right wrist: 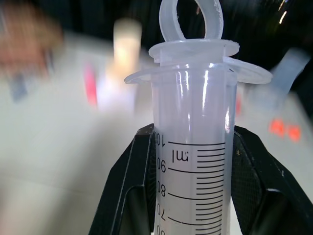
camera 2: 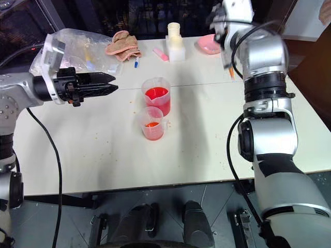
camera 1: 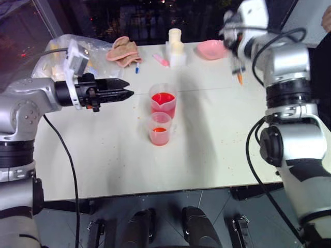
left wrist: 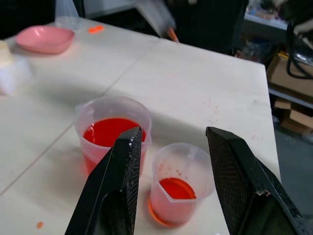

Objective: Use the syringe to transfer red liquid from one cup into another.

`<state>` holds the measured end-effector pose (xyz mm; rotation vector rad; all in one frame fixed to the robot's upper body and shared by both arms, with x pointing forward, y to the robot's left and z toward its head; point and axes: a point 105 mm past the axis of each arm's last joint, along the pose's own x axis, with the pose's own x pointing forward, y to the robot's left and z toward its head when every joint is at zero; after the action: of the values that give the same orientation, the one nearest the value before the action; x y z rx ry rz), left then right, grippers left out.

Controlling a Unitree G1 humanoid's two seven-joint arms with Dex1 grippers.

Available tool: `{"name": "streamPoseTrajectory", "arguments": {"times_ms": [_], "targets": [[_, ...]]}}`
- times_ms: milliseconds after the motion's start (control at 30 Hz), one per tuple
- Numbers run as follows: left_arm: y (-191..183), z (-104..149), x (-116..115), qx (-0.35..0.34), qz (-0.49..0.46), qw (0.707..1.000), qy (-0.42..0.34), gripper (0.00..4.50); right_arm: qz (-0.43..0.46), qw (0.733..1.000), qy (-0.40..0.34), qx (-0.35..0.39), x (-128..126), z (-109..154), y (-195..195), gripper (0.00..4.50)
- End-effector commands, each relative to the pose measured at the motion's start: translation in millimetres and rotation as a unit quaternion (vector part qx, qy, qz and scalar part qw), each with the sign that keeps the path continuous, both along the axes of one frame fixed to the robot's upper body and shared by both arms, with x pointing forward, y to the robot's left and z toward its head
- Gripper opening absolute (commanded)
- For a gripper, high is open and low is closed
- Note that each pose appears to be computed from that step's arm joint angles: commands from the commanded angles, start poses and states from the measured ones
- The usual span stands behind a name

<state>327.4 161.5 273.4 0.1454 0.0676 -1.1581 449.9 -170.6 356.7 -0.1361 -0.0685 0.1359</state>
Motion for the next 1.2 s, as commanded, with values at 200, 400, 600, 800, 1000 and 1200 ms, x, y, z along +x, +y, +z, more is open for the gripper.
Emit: {"name": "streamPoseTrajectory", "arguments": {"times_ms": [200,400,600,800,1000,1200], "targets": [[-2,41,8,0.020,-0.030,0.997,-0.064,2.17,0.104,0.954,-0.160,0.232,-23,53,70,1.36],[2,59,8,0.022,-0.028,0.996,-0.078,2.17,0.147,0.942,-0.229,0.195,-32,28,123,1.36],[3,67,5,0.011,-0.030,0.997,-0.075,2.17,0.185,0.945,-0.245,0.112,-43,-31,155,1.36],[0,70,7,0.007,-0.034,0.997,-0.071,2.17,0.177,0.952,-0.235,0.088,-42,-74,163,1.36],[-4,73,11,0.005,-0.039,0.997,-0.071,2.17,0.172,0.954,-0.226,0.092,-40,-92,168,1.36],[-11,75,24,-0.002,-0.034,0.997,-0.073,2.17,0.172,0.955,-0.228,0.076,-41,-102,176,1.36]]}}
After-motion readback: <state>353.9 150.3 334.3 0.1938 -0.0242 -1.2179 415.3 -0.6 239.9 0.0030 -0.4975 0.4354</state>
